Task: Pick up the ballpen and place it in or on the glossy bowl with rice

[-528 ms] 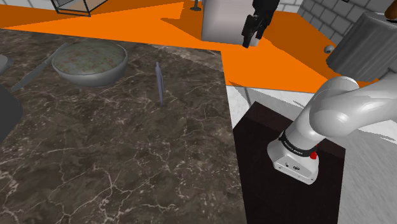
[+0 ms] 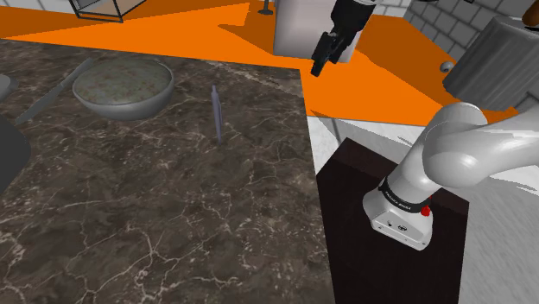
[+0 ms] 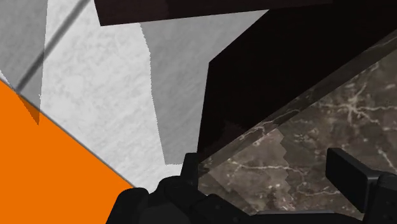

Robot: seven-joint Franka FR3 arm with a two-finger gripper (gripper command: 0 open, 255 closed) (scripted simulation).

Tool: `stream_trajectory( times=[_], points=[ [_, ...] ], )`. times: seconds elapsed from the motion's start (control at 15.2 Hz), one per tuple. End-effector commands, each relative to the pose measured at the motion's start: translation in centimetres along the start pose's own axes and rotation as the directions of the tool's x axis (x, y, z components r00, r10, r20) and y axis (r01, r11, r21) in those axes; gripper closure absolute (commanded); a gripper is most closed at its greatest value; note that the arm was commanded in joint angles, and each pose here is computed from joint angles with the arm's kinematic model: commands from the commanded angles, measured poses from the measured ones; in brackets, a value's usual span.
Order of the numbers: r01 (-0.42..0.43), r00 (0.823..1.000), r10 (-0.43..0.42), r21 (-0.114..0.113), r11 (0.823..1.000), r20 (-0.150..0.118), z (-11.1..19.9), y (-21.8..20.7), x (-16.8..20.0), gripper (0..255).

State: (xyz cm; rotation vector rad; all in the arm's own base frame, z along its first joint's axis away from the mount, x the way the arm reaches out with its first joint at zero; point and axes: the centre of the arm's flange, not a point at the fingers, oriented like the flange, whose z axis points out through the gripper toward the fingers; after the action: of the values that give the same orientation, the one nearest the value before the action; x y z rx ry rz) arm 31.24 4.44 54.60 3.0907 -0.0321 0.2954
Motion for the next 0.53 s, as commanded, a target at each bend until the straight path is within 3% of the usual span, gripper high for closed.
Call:
stream_trajectory(
  times=[0.0,0.2,0.46],
  points=[
    [0.015,0.998,-0.014,0.013,1.0,-0.064,0.1,-2.6,-0.6,0],
    [0.04,0.987,-0.035,0.028,0.999,-0.155,0.3,-6.2,-1.7,0],
    [0.076,0.959,-0.061,0.044,0.996,-0.275,0.8,-11.0,-3.1,0]
  ],
)
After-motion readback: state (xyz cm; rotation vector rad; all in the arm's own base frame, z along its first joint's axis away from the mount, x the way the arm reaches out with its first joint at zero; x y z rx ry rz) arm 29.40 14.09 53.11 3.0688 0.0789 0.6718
